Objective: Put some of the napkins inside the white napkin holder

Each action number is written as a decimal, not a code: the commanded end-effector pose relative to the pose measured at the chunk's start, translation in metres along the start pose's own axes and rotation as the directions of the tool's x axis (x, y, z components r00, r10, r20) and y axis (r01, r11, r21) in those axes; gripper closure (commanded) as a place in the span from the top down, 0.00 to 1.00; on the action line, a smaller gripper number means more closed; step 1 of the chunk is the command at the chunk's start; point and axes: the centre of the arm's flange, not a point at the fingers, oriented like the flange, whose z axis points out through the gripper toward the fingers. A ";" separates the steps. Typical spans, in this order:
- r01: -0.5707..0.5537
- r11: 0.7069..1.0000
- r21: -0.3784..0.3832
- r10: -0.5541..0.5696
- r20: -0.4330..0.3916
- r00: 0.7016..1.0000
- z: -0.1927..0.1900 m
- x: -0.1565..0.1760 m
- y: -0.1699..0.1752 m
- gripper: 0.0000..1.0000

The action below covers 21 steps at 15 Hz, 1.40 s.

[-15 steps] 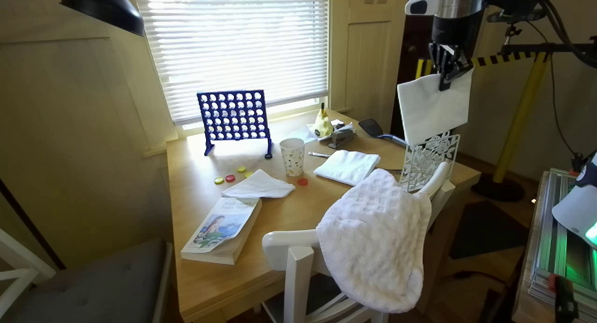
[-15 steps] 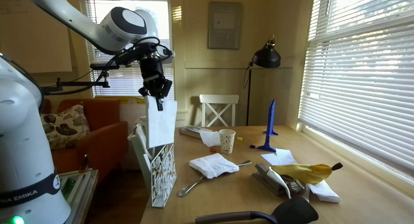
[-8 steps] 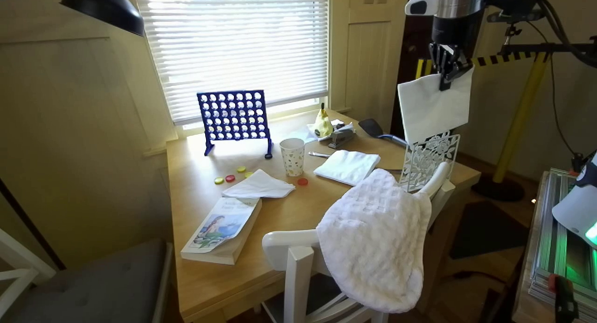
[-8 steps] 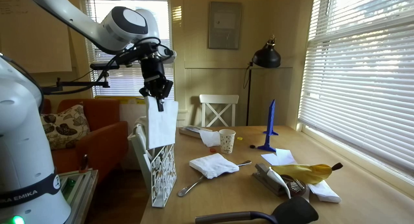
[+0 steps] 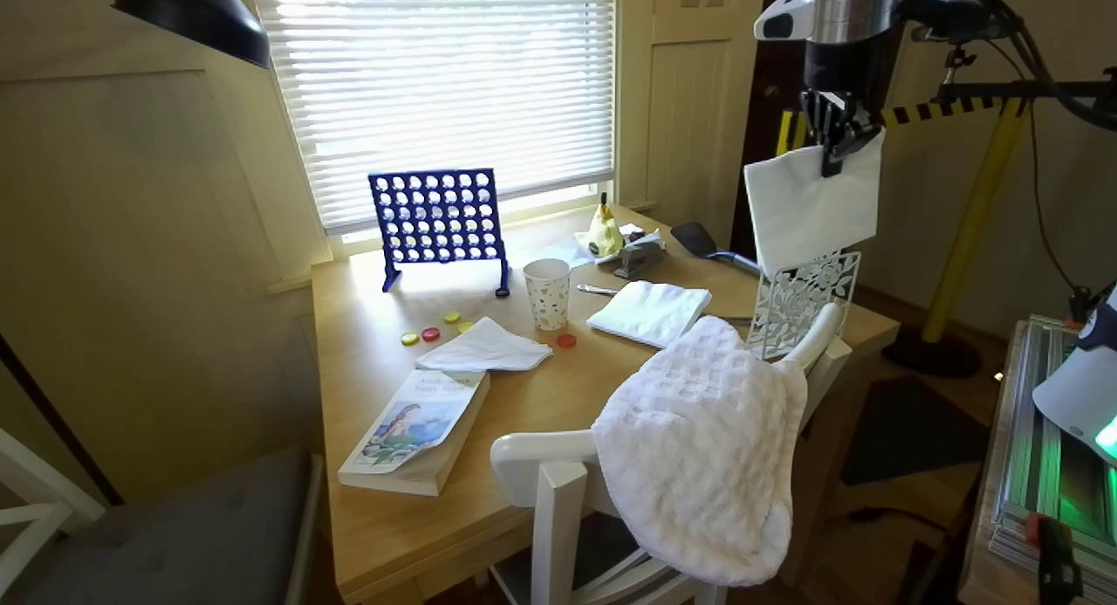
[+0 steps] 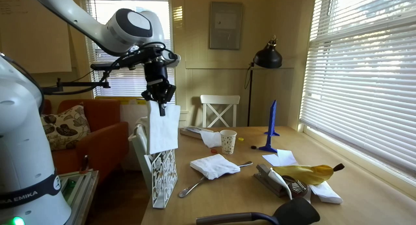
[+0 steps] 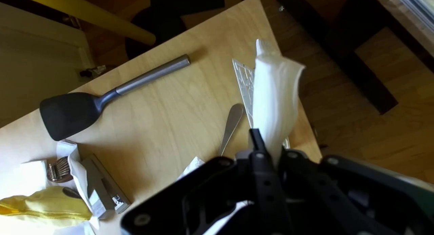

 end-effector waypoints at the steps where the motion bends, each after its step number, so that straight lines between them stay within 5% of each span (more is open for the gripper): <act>1: 0.041 0.997 0.066 -0.039 -0.019 0.999 0.016 0.002 0.004 0.01; 11: 0.296 0.944 0.147 -0.297 -0.015 0.955 0.045 0.004 0.003 0.01; 21: 0.301 0.949 0.092 -0.292 -0.103 0.951 -0.001 0.023 -0.031 0.01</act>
